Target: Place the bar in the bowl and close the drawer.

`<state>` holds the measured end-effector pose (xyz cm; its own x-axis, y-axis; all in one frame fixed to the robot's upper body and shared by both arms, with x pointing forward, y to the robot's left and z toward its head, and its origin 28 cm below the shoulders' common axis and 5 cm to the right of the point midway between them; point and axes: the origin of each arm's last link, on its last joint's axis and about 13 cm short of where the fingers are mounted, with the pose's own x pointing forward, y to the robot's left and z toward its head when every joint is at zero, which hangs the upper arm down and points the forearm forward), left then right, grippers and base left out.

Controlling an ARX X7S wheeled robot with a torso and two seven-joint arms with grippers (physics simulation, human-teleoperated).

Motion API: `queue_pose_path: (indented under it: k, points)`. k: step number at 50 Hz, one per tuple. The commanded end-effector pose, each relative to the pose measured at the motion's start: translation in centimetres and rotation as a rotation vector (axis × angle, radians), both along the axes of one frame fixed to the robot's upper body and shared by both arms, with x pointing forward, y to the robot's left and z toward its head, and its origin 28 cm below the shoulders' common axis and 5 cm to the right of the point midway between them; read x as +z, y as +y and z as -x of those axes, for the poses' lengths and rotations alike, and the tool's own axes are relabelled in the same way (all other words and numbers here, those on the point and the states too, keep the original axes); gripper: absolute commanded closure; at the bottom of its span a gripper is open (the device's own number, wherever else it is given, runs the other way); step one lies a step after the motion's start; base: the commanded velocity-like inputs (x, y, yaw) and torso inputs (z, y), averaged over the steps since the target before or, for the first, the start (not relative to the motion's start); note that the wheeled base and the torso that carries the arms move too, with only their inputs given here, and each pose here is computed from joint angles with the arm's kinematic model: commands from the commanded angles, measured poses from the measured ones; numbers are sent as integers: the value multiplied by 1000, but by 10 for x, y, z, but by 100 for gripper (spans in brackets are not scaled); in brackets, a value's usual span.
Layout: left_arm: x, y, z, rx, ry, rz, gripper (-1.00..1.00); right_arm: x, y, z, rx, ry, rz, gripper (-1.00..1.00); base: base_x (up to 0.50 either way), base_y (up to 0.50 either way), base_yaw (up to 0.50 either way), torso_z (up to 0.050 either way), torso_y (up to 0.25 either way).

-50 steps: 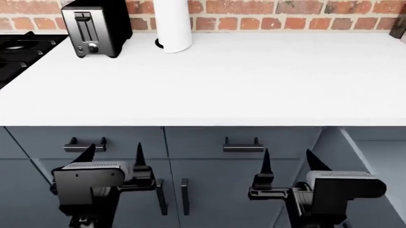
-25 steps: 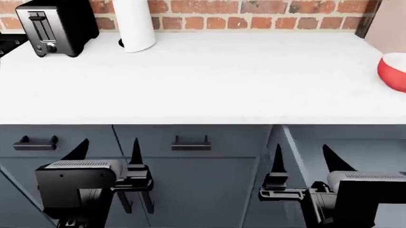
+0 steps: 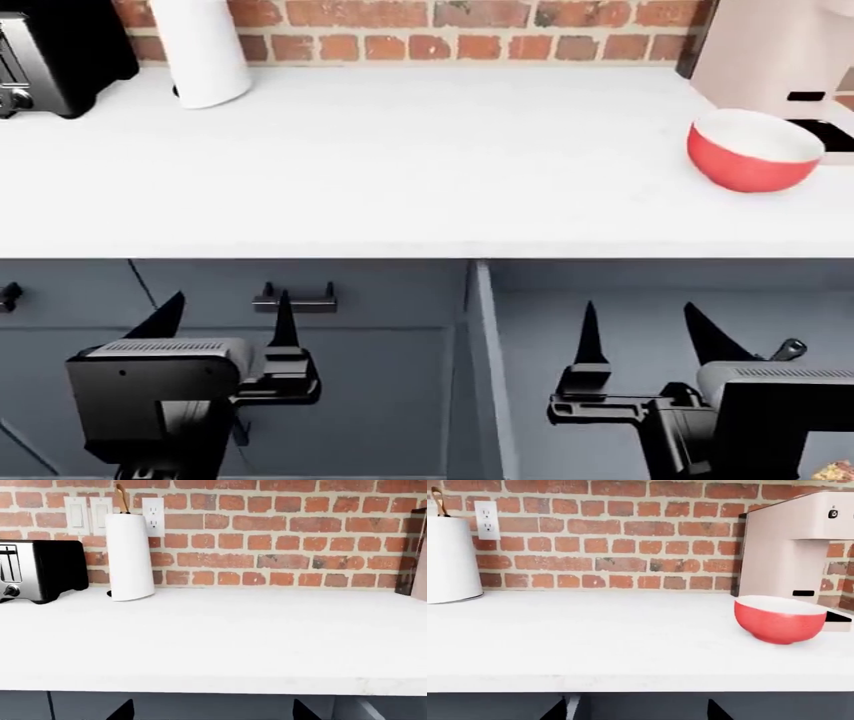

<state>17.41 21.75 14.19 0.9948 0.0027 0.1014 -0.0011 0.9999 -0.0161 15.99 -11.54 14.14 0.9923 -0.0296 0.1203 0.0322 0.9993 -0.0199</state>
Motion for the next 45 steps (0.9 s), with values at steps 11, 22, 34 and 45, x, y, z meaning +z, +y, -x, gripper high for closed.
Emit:
queue_pose_path:
  k: [11, 22, 34, 45]
  points:
    - [1, 0, 1, -2, 1, 5, -100, 2, -2, 0, -6, -4, 0, -100, -24, -500, 0, 0, 0]
    - [0, 0, 1, -5, 3, 2, -100, 1, -2, 0, -5, -2, -3, -100, -24, -500, 0, 0, 0]
    - [-1, 0, 1, -3, 6, -3, -100, 1, -3, 0, -4, 0, -5, -100, -24, -500, 0, 0, 0]
    - [-1, 0, 2, -6, 7, -2, -100, 1, -3, 0, -2, 0, -7, -100, -22, -500, 0, 0, 0]
